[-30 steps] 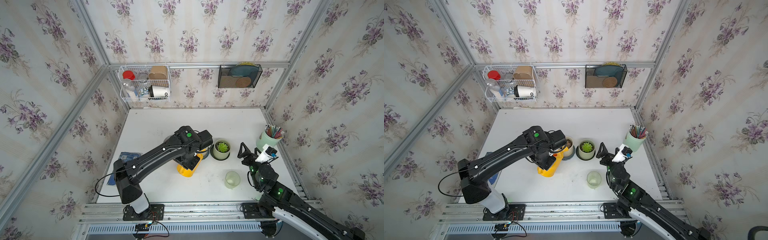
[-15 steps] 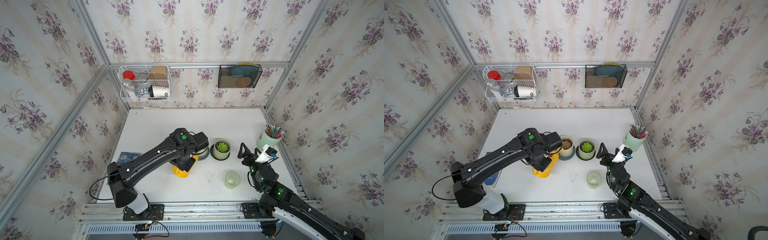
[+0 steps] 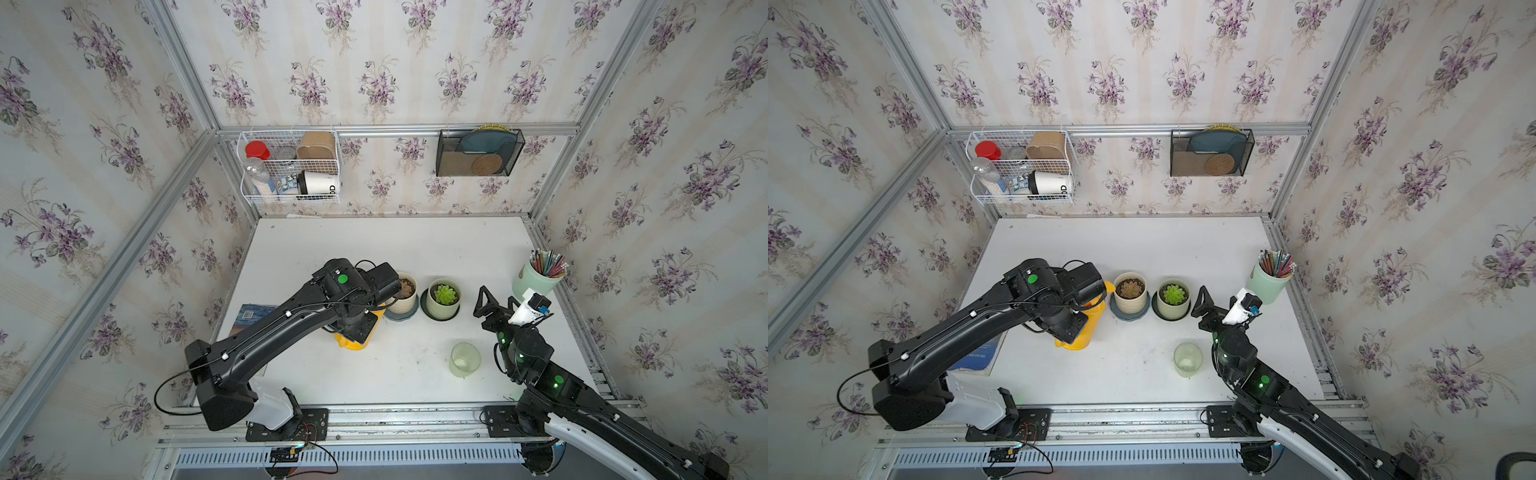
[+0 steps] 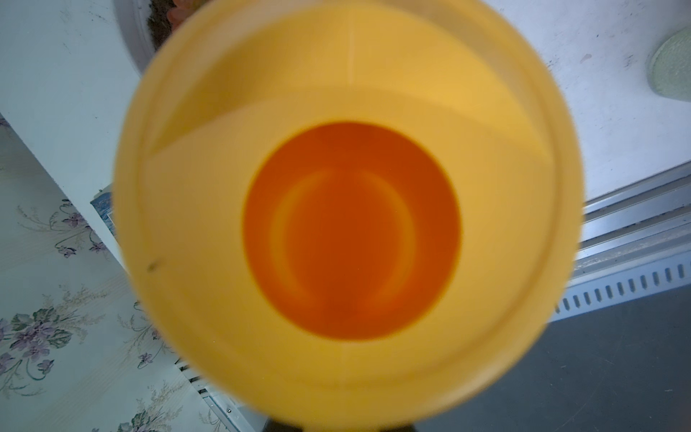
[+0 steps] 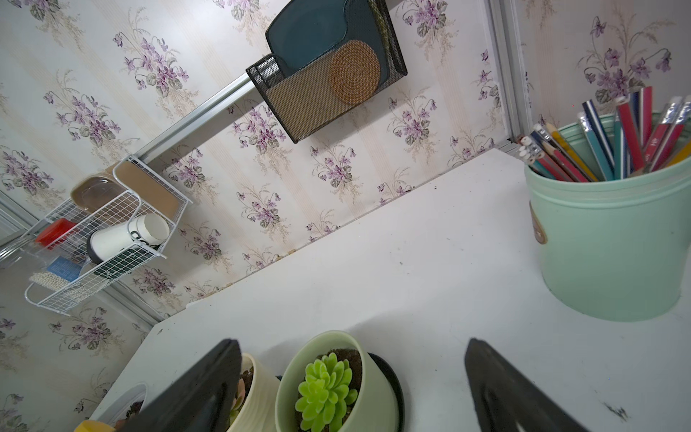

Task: Water the succulent around the soil edge
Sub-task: Water the soil of the potted plant with water.

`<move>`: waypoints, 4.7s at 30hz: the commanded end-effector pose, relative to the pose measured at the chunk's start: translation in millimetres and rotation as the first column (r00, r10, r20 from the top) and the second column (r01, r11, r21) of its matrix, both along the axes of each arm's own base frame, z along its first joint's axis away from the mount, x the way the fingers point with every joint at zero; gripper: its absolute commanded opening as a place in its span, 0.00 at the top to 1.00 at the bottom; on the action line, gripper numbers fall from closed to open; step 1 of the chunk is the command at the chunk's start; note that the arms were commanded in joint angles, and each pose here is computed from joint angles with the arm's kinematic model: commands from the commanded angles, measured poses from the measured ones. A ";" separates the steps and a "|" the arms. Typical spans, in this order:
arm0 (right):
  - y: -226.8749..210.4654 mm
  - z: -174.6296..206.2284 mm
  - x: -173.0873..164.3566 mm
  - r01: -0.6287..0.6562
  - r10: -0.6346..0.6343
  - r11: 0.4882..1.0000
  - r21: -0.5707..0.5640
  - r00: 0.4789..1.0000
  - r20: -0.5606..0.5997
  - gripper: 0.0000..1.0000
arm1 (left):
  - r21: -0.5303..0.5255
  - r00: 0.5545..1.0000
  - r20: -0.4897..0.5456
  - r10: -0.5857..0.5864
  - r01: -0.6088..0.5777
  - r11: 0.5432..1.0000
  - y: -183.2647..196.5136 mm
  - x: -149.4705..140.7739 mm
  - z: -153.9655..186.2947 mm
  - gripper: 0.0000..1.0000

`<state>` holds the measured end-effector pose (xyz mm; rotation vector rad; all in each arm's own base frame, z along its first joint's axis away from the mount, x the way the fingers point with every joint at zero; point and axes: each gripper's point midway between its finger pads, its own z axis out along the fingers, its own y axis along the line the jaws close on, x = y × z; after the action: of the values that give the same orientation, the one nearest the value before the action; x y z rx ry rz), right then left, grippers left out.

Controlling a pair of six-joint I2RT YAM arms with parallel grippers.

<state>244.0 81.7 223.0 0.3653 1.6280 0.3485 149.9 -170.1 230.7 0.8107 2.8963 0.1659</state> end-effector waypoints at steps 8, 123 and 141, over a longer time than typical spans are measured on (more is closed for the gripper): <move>2.9 0.0 1.5 -0.009 0.009 1.000 0.011 1.000 0.005 0.02 | 0.106 0.990 -0.005 0.144 -0.142 0.984 69.4 -35.2 -0.6 1.00; 4.8 -8.2 3.8 -0.011 0.011 1.000 0.005 1.000 -0.008 0.02 | 0.044 0.972 0.011 0.237 -0.237 0.971 100.6 -41.8 -6.6 1.00; 5.0 -8.6 4.1 -0.013 0.013 1.000 0.006 1.000 -0.009 0.02 | 0.095 0.972 -0.064 0.227 -0.221 0.971 102.3 -49.8 -15.2 1.00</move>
<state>247.3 86.3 210.5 0.3485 1.6576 0.3440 124.9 -92.2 213.9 0.4468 2.9606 0.1559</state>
